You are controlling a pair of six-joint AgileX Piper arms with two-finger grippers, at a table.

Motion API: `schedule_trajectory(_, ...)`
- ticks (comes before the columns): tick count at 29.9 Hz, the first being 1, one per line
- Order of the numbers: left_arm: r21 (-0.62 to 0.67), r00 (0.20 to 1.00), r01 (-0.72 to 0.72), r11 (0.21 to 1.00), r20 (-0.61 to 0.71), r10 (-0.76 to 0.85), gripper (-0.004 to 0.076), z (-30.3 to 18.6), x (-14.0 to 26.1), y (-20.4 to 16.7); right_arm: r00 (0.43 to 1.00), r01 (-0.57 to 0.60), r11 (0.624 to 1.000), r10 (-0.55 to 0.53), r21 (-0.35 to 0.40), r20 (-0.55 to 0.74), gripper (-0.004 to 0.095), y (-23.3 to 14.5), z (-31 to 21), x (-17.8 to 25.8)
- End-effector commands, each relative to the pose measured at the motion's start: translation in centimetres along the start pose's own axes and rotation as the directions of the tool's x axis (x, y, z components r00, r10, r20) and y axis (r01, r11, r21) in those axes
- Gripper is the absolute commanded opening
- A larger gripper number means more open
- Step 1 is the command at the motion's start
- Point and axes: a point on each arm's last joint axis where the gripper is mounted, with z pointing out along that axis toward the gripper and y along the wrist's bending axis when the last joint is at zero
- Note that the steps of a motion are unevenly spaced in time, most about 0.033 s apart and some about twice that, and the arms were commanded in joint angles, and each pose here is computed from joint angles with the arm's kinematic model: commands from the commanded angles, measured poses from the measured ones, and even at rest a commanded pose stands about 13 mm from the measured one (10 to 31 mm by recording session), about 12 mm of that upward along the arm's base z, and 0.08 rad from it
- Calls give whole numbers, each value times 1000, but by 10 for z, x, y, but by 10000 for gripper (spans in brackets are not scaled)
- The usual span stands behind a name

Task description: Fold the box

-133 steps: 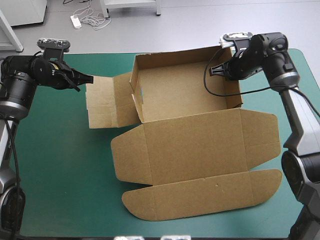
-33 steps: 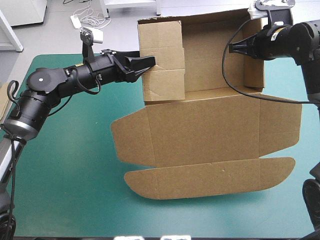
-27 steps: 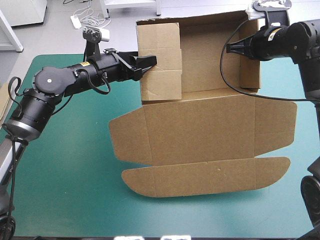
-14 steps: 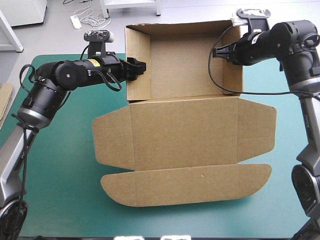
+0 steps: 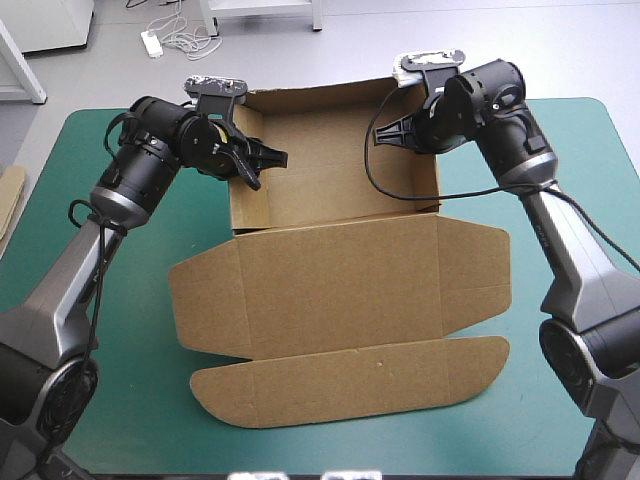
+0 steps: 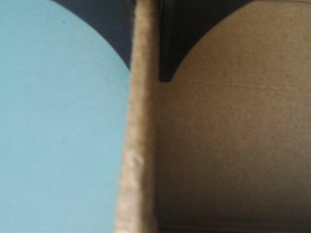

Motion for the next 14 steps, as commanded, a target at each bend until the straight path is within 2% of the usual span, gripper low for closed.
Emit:
schedule_trajectory(1,53,994,10,999,111,-16,230,-23,-10,-8,998,-40,996,43,-74,40,-11,11,-17,-3)
schedule_trajectory(5,-4,992,-13,1000,128,14,-9,-17,-13,-4,998,-67,995,68,-68,16,-12,12,-6,-2)
schedule_trajectory(9,-3,990,-12,1000,138,12,-8,-5,-16,-5,997,-73,996,72,-49,-6,-11,11,1,-1)
schedule_trajectory(14,-29,1000,-13,999,8,13,-9,22,-7,-5,997,-75,996,73,-51,-33,-11,13,14,0)
